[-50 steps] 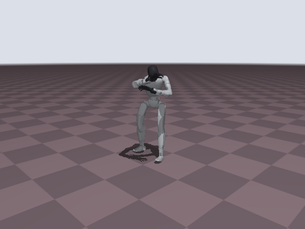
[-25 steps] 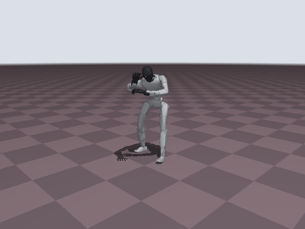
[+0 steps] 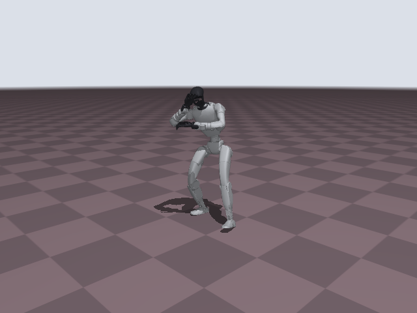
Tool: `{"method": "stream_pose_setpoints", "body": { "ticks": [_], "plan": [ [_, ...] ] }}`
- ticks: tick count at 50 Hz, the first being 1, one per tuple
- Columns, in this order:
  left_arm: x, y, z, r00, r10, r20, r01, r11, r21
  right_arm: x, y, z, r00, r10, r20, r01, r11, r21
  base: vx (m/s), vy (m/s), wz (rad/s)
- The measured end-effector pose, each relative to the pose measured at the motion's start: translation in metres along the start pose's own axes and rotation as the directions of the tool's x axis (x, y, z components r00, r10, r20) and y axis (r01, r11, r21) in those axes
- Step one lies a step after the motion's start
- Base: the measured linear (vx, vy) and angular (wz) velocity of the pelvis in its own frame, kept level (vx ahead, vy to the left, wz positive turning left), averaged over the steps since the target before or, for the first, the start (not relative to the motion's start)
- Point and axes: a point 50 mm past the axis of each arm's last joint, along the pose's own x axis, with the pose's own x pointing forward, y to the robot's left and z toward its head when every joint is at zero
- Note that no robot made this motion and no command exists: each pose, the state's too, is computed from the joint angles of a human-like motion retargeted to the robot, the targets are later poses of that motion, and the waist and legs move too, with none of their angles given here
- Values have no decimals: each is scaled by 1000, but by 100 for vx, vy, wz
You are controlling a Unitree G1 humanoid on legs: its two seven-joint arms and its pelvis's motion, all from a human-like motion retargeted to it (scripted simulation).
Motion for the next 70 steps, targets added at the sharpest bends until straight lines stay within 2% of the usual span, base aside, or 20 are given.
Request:
{"method": "stream_pose_setpoints", "body": {
  "ticks": [5,13,17,21,25,32,39,48,58,60,61,63,65,66,68,70],
  "plan": [
    [-11,9,-13,996,30,-84,-30,1000,-1,6,15,-13,997,27,-71,-27,1000,2,18,-13,-19],
    [-10,8,-20,988,-31,-153,34,999,21,-28,41,-68,929,138,-343,-154,988,-19,23,-7,-25],
    [-3,0,-16,983,-84,-163,84,996,-4,-53,45,-89,865,197,-461,-209,978,25,19,-2,-34],
    [4,-8,-5,980,-136,-143,128,990,-67,-70,41,-93,828,247,-504,-227,969,101,16,1,-39],
    [8,-15,9,980,-167,-111,148,976,-162,-75,31,-76,849,283,-447,-227,958,175,14,4,-55],
    [16,-13,26,980,-176,-94,140,943,-301,-54,0,-14,935,295,-196,-226,923,313,11,8,-100],
    [10,-6,30,978,-174,-115,122,925,-359,-31,-38,36,990,142,10,-137,925,356,3,14,-116],
    [-4,-14,31,977,-136,-166,55,906,-420,-28,-46,58,999,18,45,-38,871,489,2,21,-29],
    [4,-12,43,987,-68,-149,-2,903,-430,-29,-59,54,999,-2,39,-15,895,447,15,24,139],
    [4,-16,45,989,-71,-127,12,909,-417,-21,-55,55,996,25,84,-57,914,402,30,15,191],
    [7,-19,48,993,-72,-98,26,912,-410,-8,-37,42,992,102,78,-122,942,314,32,12,200],
    [15,-24,52,997,-60,-54,35,923,-384,17,16,-3,948,317,-24,-315,948,53,33,8,198],
    [19,-36,52,996,-82,-47,60,934,-351,8,62,-85,794,500,-348,-584,786,-203,33,3,197],
    [15,-46,49,992,-109,-63,81,934,-349,-22,71,-129,636,526,-565,-709,687,-160,31,0,209],
    [14,-44,48,995,-56,-85,21,931,-365,-83,50,-190,314,425,-849,-825,565,-22,27,-1,230],
    [1,-30,37,988,69,-139,-119,913,-390,-103,2,-220,263,220,-940,-801,593,-85,23,-4,256]
  ]
}}
